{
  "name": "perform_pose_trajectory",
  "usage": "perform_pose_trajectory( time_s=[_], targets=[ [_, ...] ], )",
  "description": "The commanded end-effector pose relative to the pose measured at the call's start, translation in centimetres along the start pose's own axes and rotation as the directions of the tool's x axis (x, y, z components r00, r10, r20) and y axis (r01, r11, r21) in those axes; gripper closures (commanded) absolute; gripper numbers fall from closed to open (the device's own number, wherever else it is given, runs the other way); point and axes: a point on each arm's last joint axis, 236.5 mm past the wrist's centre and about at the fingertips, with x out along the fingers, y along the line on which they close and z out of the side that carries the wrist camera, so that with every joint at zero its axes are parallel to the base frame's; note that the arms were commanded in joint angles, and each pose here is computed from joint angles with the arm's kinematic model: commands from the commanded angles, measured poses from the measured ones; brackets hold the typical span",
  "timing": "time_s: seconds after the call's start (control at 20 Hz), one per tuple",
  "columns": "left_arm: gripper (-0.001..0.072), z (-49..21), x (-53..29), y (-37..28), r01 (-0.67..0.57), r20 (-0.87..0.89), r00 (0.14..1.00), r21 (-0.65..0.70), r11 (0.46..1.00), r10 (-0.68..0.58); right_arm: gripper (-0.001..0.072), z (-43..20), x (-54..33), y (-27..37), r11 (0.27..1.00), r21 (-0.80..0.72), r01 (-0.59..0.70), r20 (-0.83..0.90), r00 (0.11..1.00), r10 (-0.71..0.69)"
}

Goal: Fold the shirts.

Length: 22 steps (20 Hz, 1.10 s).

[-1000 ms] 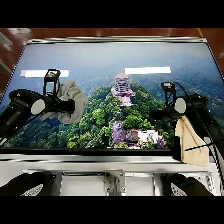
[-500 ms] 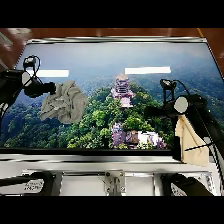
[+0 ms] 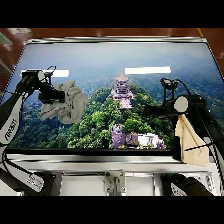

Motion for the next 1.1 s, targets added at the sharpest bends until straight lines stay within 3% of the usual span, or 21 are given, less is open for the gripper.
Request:
perform_pose_trajectory(
  time_s=[0.0,0.1,0.15,0.2,0.25,0.3,0.5,0.7,0.8,0.9,1.05],
  targets=[
    [-0.0005,-0.9,1.9,-0.9,0.039,-0.063,0.997,0.021,0.999,-0.037,0.0072,-0.4,0.0,1.1,0.998,0.043,-0.047,-0.017,0.999,0.048],
    [0.0019,-0.9,2.1,-1.3,0.056,-0.067,0.996,0.014,0.998,-0.055,0.0071,-0.5,0.0,1.7,0.996,0.056,-0.069,-0.019,0.997,0.07],
    [0.0193,-1.0,2.2,-1.3,0.055,-0.069,0.996,0.015,0.998,-0.054,0.0072,-0.5,-0.1,2.0,0.995,0.064,-0.081,-0.022,0.996,0.083],
    [0.0434,-1.0,2.3,-1.3,0.056,-0.071,0.996,0.029,0.998,-0.054,0.0072,-0.6,-0.1,2.2,0.993,0.07,-0.092,-0.026,0.995,0.094],
    [0.0578,-1.1,2.4,-1.3,0.057,-0.076,0.996,0.04,0.998,-0.054,0.0071,-0.7,-0.1,2.5,0.991,0.078,-0.105,-0.031,0.994,0.108],
    [0.067,-1.3,2.3,-1.5,0.065,-0.088,0.994,0.065,0.996,-0.059,0.0072,-0.8,-0.2,2.9,0.989,0.086,-0.118,-0.032,0.992,0.121],
    [0.0671,-2.5,-0.4,-1.5,0.082,-0.145,0.987,0.136,0.987,-0.062,0.0072,-0.8,-0.2,3.2,0.987,0.093,-0.13,-0.033,0.991,0.133],
    [0.0671,1.7,-13.0,-4.5,0.143,0.167,0.97,0.204,0.969,-0.178,0.0072,-0.9,-0.2,3.1,0.988,0.091,-0.127,-0.037,0.991,0.13],
    [0.0671,2.5,-23.0,-7.0,0.196,0.393,0.874,0.255,0.947,-0.287,0.0072,-0.9,-0.2,3.1,0.988,0.091,-0.126,-0.037,0.991,0.13],
    [0.0671,0.6,-33.1,-9.3,0.232,0.569,0.723,0.333,0.914,-0.391,0.0072,-0.9,-0.2,3.1,0.988,0.091,-0.126,-0.04,0.991,0.13],
    [0.0671,-4.6,-42.7,-10.9,0.263,0.688,0.553,0.392,0.882,-0.471,0.0072,-1.3,-0.2,3.0,0.988,0.09,-0.123,-0.053,0.99,0.128]
  ],
)
